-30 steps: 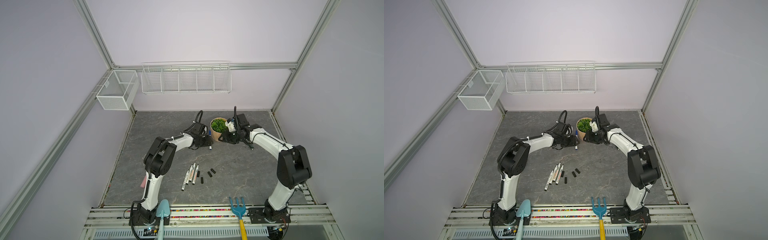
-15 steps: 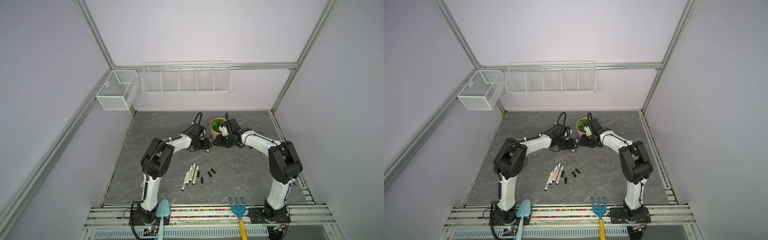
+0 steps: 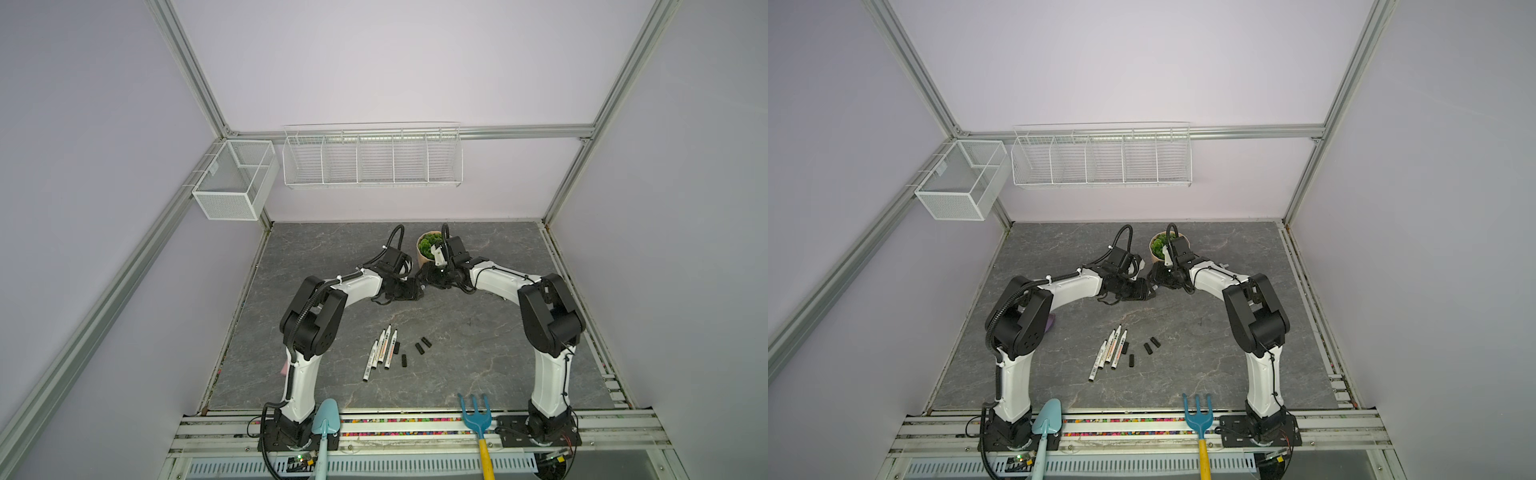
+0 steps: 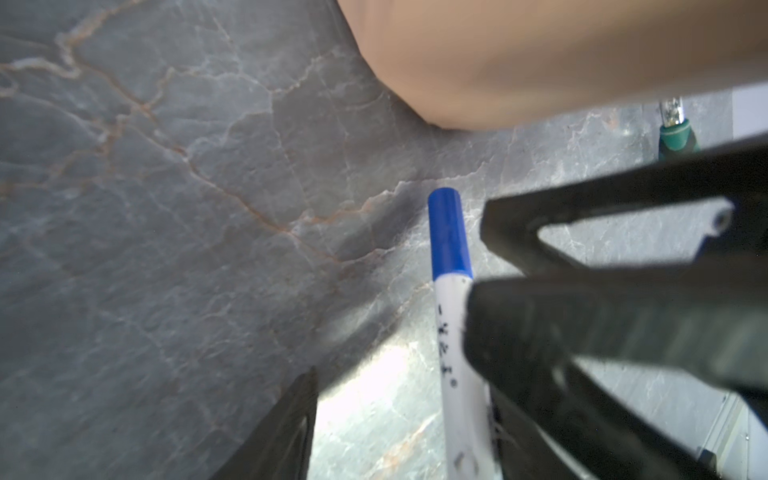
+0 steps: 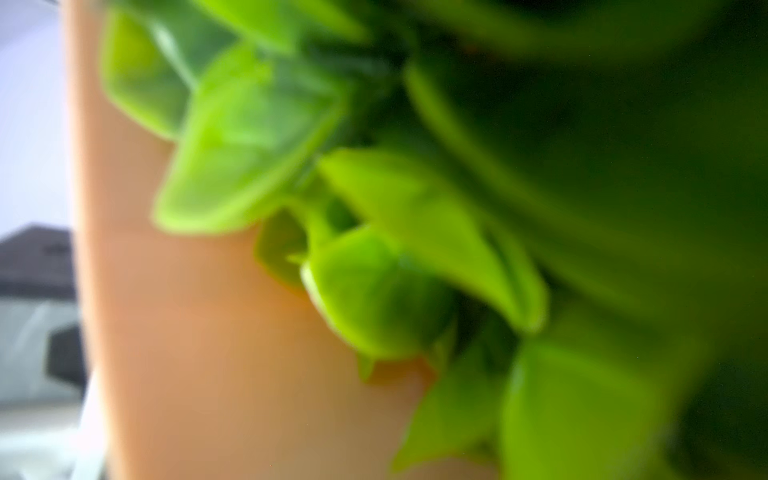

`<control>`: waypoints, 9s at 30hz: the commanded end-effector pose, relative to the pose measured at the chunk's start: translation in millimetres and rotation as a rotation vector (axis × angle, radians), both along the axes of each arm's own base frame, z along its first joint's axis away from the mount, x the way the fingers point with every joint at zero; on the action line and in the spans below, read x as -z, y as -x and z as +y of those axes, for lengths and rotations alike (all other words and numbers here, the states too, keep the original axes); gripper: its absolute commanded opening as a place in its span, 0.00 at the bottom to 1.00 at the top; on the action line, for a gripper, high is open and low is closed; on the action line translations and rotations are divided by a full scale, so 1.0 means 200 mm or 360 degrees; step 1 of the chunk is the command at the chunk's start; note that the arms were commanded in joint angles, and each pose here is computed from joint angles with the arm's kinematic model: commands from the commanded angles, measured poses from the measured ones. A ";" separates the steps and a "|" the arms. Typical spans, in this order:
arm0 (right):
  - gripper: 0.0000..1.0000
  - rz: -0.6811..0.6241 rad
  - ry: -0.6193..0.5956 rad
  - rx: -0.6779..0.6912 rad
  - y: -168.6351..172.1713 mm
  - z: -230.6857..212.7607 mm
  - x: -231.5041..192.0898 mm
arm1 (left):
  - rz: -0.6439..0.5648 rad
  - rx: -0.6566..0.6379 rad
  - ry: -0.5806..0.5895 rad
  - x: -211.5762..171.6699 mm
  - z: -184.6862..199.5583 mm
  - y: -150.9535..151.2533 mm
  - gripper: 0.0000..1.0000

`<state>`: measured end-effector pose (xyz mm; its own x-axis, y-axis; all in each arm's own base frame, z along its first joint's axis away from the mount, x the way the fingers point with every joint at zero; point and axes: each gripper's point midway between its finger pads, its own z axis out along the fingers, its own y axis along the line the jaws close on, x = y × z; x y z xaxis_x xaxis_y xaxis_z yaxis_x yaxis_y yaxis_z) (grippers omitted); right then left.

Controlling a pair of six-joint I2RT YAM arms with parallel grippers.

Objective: Insert the pens into the pen caps

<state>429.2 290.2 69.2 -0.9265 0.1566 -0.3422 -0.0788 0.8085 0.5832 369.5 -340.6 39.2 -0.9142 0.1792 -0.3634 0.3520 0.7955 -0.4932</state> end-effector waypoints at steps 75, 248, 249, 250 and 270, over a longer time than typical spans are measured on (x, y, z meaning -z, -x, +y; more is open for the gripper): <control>0.49 0.0427 -0.0321 0.0158 0.19 -0.14 0.19 | 0.0368 0.0336 -0.0336 0.35 0.07 0.39 0.57; 0.37 0.0034 0.0688 -0.1430 1.11 0.04 0.11 | -0.0576 -0.0716 0.0162 -0.62 0.62 0.09 0.00; 0.37 0.0053 0.0686 -0.1436 1.11 0.05 0.12 | -0.0581 -0.0714 0.0160 -0.62 0.62 0.09 0.00; 0.37 0.0070 0.0688 -0.1440 1.11 0.05 0.13 | -0.0586 -0.0713 0.0157 -0.63 0.63 0.09 0.00; 0.33 0.0176 0.1199 -0.1569 1.13 0.00 0.38 | -0.0701 -0.0666 0.0070 -0.71 0.69 0.13 0.00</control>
